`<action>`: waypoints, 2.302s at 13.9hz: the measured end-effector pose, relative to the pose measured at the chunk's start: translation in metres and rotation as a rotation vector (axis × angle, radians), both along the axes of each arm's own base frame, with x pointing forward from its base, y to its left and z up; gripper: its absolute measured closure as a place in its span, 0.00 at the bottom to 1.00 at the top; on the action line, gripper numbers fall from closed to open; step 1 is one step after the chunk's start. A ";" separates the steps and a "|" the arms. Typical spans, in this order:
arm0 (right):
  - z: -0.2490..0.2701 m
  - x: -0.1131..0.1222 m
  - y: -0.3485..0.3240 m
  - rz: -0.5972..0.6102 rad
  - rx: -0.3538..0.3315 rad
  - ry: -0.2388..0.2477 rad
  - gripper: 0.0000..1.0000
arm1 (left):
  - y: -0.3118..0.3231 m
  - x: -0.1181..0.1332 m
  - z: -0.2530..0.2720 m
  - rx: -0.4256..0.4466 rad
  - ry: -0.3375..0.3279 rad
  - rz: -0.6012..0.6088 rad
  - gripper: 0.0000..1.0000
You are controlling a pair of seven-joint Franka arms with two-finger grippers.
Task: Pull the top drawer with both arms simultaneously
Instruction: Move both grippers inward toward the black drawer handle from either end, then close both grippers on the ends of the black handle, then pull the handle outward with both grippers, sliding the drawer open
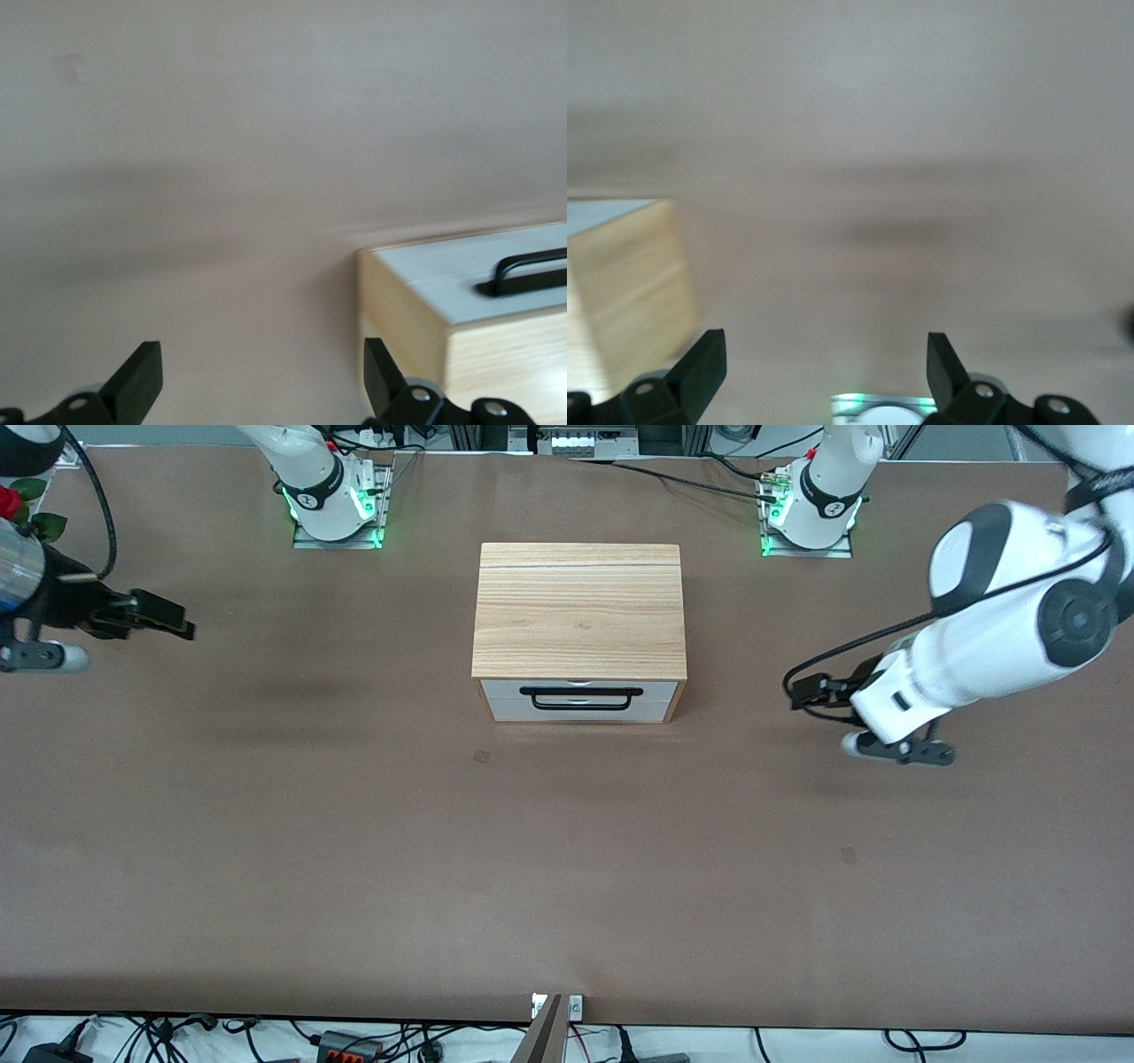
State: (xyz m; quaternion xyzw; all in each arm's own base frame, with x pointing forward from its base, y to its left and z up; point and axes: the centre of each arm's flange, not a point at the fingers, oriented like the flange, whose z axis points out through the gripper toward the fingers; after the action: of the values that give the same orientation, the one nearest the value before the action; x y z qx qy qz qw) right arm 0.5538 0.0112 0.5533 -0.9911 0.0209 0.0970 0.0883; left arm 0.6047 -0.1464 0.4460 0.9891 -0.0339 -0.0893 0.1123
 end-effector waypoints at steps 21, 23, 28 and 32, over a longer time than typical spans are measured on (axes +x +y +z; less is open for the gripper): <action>-0.289 -0.005 0.292 -0.016 1.082 -0.123 0.00 | -0.094 -0.027 -0.249 -1.094 0.135 0.029 0.06; -0.311 -0.010 0.295 -0.001 1.129 -0.186 0.00 | -0.103 -0.033 -0.249 -1.125 0.154 0.038 0.13; -0.373 -0.031 0.310 0.009 1.318 -0.214 0.18 | -0.120 -0.052 -0.255 -1.147 0.202 0.041 0.37; -0.383 -0.034 0.308 0.008 1.348 -0.199 0.49 | -0.116 -0.055 -0.262 -1.151 0.190 0.038 0.53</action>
State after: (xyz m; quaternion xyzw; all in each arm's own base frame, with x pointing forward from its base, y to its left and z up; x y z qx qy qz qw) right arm 0.5200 0.3191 0.1705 -0.7240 -0.0558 -0.0022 0.6876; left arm 0.5502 -0.2623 0.1845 0.7570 -0.0487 -0.1429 0.6357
